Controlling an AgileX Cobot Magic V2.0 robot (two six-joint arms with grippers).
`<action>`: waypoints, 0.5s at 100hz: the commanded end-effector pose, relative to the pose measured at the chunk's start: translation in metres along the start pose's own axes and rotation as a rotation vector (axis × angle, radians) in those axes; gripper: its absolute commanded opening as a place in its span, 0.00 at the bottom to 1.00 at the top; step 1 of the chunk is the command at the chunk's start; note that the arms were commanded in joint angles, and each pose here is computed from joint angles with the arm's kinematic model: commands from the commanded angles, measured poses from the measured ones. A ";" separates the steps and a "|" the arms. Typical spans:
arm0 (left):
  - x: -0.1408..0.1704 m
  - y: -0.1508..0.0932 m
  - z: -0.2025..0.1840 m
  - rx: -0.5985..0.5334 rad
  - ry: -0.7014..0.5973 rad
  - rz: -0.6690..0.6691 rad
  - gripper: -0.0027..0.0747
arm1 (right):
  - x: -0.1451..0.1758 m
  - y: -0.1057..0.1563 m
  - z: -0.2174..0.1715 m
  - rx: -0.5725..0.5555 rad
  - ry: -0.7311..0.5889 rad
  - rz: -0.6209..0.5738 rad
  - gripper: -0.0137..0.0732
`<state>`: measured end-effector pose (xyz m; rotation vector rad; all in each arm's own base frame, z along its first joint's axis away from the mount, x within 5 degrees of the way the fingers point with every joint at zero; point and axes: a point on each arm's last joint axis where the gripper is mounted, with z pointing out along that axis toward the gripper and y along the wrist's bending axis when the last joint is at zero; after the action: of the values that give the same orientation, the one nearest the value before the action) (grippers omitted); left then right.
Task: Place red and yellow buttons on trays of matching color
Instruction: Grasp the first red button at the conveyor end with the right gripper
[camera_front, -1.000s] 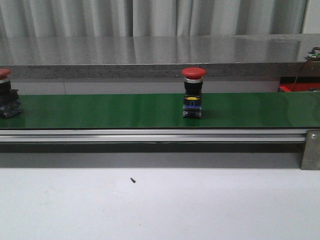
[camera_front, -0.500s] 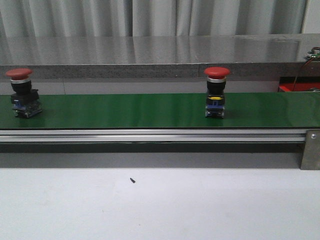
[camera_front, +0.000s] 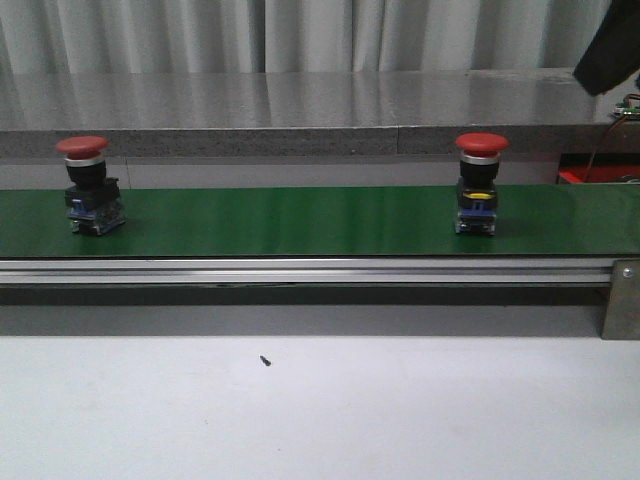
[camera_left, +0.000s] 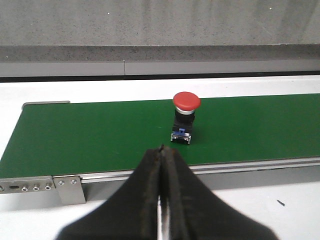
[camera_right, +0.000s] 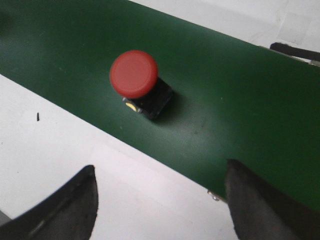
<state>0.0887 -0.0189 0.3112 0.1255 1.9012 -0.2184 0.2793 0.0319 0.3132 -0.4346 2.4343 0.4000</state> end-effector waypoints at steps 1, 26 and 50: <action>-0.013 0.000 -0.003 -0.011 -0.086 -0.020 0.01 | -0.017 0.003 -0.002 0.021 -0.070 -0.034 0.77; -0.013 0.000 -0.003 -0.011 -0.086 -0.020 0.01 | -0.028 0.000 0.031 0.023 -0.039 -0.066 0.77; -0.013 0.000 -0.003 -0.011 -0.087 -0.020 0.01 | -0.029 -0.012 0.056 0.051 -0.030 -0.043 0.77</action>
<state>0.0888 -0.0188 0.3114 0.1246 1.8995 -0.2175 0.3292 0.0489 0.2701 -0.4822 2.4834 0.3508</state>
